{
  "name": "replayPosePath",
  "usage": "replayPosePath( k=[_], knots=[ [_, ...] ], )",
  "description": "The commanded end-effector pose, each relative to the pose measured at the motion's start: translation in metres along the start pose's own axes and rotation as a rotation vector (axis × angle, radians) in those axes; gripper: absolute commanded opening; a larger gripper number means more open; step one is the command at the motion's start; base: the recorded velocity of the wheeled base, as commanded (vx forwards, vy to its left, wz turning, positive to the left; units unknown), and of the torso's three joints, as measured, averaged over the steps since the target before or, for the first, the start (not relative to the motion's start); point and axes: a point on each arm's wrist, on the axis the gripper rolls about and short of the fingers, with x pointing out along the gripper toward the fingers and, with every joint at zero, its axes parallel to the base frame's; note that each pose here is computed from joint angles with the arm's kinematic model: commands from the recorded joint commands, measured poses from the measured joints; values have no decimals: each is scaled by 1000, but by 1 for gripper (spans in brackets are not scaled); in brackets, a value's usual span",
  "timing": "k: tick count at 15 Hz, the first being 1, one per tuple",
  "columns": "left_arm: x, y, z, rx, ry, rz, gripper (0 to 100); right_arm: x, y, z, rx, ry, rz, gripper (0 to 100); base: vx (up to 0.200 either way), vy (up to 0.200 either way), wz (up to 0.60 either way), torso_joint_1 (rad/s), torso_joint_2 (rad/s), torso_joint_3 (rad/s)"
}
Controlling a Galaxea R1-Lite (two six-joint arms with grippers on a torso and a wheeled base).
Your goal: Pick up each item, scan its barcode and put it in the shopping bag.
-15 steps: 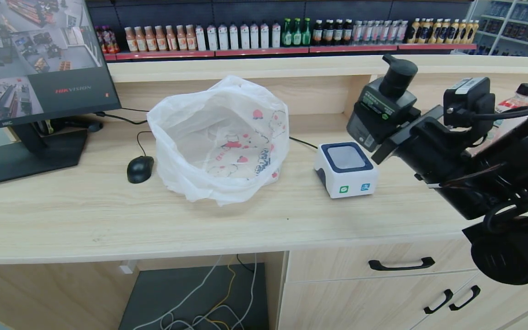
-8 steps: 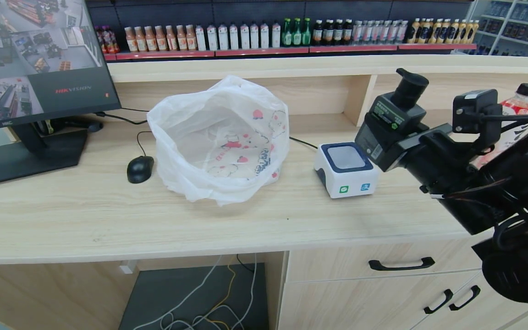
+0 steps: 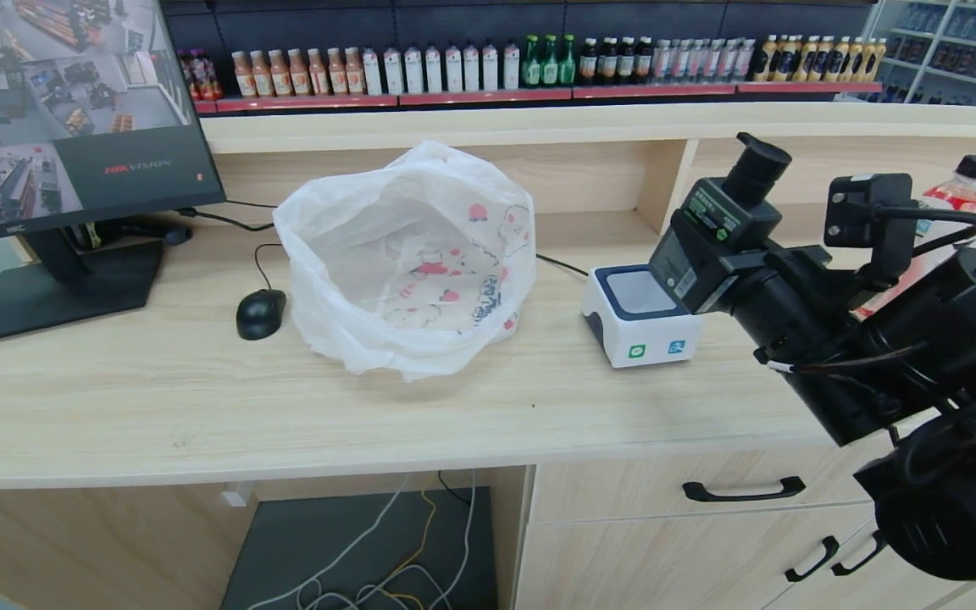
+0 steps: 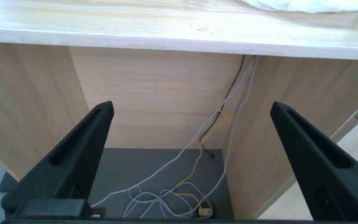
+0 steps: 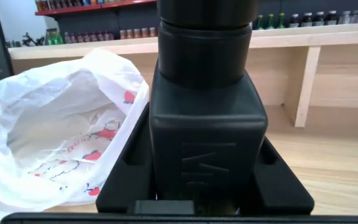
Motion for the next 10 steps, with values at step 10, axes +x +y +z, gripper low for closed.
replayPosePath(
  k=[10],
  knots=[
    [0, 0, 0, 0, 0, 0, 100, 5, 7, 8, 21, -39, 22, 0, 0, 200, 0, 1, 1, 2]
  ],
)
